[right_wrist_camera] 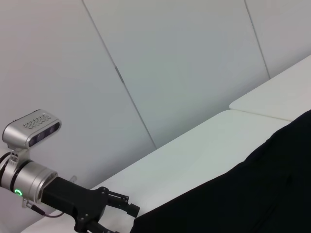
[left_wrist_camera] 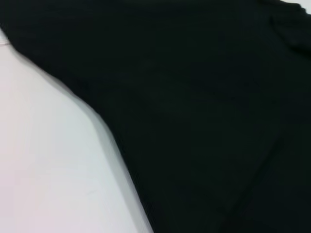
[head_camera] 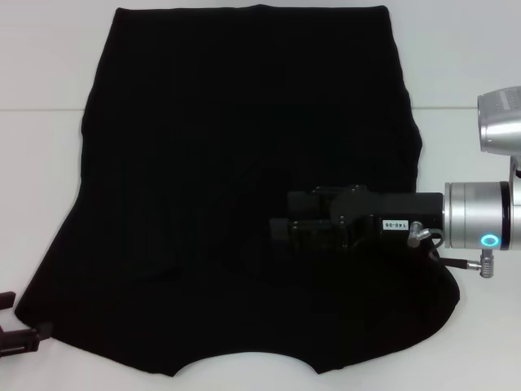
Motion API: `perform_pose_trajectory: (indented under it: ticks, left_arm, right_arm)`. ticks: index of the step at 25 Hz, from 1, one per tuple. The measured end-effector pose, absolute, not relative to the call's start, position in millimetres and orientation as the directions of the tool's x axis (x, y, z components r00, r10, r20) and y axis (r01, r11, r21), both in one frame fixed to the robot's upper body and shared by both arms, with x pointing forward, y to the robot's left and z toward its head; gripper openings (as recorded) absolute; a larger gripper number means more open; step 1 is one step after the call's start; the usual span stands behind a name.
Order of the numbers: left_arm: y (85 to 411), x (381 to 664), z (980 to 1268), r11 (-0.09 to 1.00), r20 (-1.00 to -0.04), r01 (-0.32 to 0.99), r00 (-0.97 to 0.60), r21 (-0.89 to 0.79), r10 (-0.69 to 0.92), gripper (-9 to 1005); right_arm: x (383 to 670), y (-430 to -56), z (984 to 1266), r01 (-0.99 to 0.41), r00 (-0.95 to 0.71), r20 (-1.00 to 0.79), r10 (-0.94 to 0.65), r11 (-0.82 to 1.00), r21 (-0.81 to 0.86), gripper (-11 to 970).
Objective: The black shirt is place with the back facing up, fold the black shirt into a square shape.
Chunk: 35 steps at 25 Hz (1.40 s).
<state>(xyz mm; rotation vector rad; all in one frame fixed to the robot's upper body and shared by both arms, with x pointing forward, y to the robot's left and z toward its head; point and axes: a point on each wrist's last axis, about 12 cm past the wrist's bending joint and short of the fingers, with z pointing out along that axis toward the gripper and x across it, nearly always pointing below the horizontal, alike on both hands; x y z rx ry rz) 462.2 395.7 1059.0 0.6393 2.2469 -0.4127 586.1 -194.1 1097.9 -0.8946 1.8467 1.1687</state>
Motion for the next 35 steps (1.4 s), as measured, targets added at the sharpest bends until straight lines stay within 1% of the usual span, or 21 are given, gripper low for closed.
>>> perform_pose_trajectory:
  ticks: [13, 27, 31, 35]
  left_arm:
    - [392.4, 463.3, 1059.2, 0.812, -0.738, 0.574, -0.593, -0.109, 0.320, 890]
    - [376.9, 471.3, 1062.4, 0.759, -0.753, 0.634, -0.570, -0.148, 0.329, 890]
    - [380.1, 470.3, 1066.6, 0.759, -0.757, 0.633, -0.568, -0.151, 0.323, 890]
    - [389.8, 467.1, 1070.3, 0.789, -0.745, 0.596, -0.593, -0.151, 0.305, 891]
  right_arm:
    - [585.2, -195.8, 1098.1, -0.852, -0.467, -0.873, -0.141, 0.337, 0.401, 807]
    - [583.7, -196.9, 1098.2, -0.851, -0.469, -0.873, -0.133, 0.331, 0.407, 806]
    - [583.8, -197.1, 1098.4, -0.853, -0.465, -0.875, -0.132, 0.332, 0.403, 806]
    - [584.0, -197.2, 1098.5, -0.855, -0.461, -0.877, -0.132, 0.332, 0.399, 805]
